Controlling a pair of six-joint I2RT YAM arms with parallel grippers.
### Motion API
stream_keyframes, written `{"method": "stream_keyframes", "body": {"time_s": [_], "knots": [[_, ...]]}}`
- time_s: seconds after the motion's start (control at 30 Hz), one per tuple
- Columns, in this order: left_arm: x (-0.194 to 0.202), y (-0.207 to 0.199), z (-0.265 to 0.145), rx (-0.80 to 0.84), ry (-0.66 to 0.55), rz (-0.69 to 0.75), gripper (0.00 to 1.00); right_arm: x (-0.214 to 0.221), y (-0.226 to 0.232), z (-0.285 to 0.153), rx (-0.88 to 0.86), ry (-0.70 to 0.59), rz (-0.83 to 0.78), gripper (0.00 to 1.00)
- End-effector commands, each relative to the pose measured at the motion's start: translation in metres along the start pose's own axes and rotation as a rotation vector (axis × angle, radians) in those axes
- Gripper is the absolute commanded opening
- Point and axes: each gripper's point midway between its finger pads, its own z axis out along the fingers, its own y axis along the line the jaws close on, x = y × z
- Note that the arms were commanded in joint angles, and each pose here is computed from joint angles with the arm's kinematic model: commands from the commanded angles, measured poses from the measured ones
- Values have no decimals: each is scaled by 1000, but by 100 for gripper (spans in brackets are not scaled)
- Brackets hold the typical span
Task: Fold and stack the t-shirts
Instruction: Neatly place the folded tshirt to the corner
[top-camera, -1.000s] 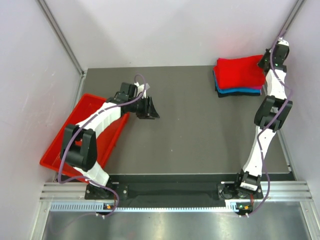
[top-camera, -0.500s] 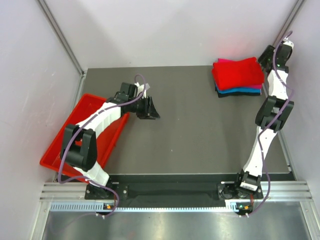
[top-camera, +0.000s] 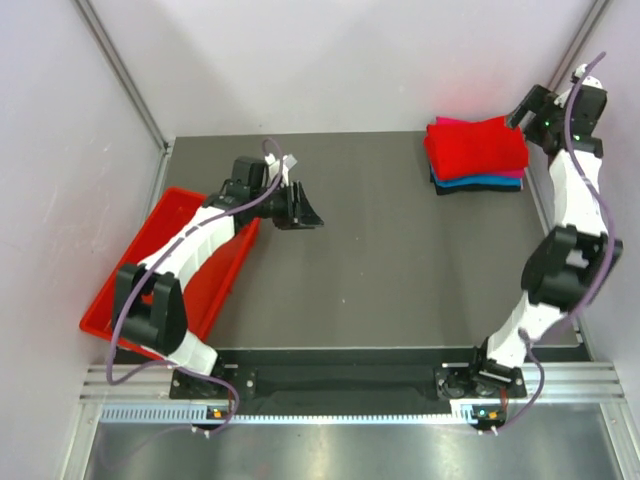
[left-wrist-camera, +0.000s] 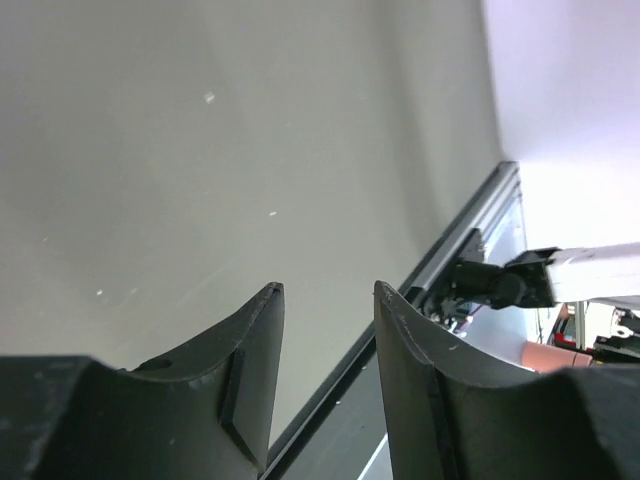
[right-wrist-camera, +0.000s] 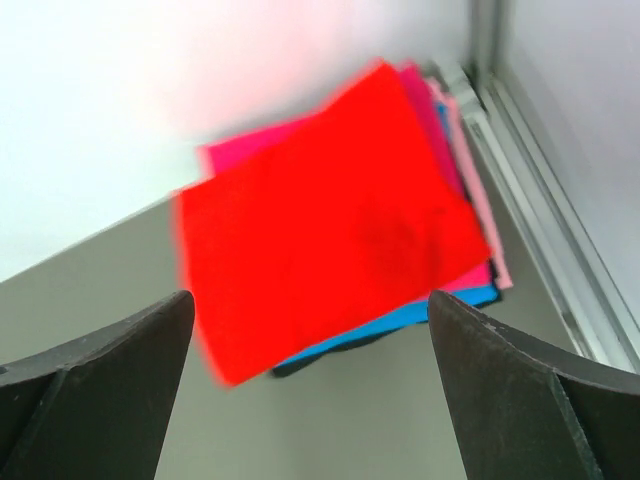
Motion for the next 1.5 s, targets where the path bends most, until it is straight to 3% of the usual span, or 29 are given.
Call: {"method": "stream_keyframes", "body": {"time_s": [0.0,0.13,0.3,0.4,0.47,0.63,0.73,0.77,0.83,0.87,1.47], "knots": [[-30,-51,-27,113,-112,104,47,-3,53,-66,-129,-21,-60,100],[-28,-65,-38,151,-106,105,47,41,80,-114,-155,50,-88,100],[-33,-88,-59,186,-165,155,48,96,125,-188,-333,107,-101,100],[-32,-97,-73,187,-205,181,50,125,126,-226,-363,130,-92,100],[-28,-104,-82,199,-231,200,50,129,131,-256,-435,88,-74,100],[-20,-113,-102,209,-324,245,53,165,136,-299,-593,123,-108,100],[-18,-117,-116,195,-396,267,59,164,134,-324,-628,57,-117,100],[-19,-117,-120,186,-420,268,62,163,132,-326,-620,43,-124,100],[-17,-116,-129,157,-455,275,94,162,130,-333,-616,23,-140,100],[-16,-116,-132,147,-466,280,99,158,129,-338,-612,5,-141,100],[-18,-129,-163,95,-560,362,99,143,134,-351,-615,-32,-79,100]]}}
